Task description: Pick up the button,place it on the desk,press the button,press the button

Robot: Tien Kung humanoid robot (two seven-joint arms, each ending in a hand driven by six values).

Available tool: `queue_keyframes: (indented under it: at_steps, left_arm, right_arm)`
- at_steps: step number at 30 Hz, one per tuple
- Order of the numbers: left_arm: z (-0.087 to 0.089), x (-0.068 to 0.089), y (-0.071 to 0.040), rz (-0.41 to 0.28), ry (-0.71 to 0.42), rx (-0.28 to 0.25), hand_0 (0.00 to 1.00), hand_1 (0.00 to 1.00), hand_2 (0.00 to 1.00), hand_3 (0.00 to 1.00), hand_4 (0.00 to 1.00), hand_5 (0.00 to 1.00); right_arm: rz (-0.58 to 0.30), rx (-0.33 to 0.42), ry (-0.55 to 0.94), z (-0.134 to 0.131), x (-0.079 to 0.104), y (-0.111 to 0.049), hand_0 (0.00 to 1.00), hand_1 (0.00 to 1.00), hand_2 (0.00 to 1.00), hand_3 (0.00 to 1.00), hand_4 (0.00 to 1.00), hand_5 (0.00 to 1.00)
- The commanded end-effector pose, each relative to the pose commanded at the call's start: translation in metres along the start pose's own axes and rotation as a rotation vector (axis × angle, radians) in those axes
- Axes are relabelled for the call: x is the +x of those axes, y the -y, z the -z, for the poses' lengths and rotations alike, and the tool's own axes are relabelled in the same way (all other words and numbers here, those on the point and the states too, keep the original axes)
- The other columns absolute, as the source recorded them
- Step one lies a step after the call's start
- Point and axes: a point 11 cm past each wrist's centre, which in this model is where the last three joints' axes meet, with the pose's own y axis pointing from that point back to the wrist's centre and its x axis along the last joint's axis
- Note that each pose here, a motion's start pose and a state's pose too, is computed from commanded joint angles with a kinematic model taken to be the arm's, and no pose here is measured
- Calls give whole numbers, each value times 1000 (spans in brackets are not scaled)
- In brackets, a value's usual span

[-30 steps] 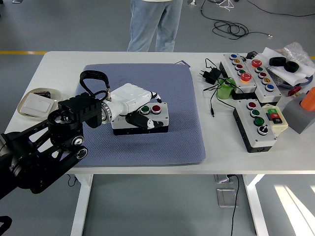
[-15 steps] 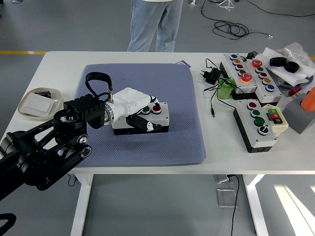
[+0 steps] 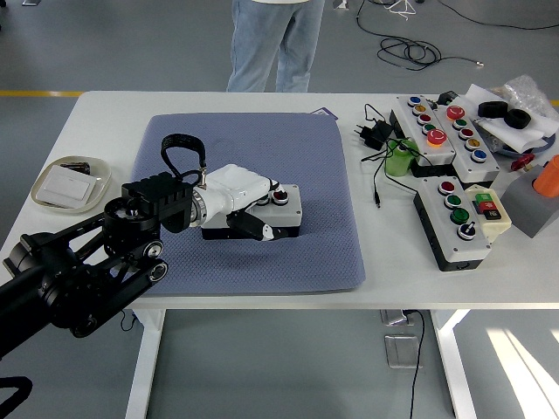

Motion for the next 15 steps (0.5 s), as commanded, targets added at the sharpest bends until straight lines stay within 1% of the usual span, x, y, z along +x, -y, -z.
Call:
queue_keyframes:
  at_steps: [6, 15]
  left_arm:
    - [7, -6, 2, 32, 3, 27, 2, 2, 67, 803, 812, 753]
    - [5, -7, 1, 24, -1, 21, 2, 2, 67, 803, 809, 750]
  right_arm:
    - [-1, 0, 1, -1, 1, 0, 787, 797, 817, 751, 412, 479]
    - [-5, -7, -3, -5, 3, 2, 787, 797, 817, 751, 412, 479]
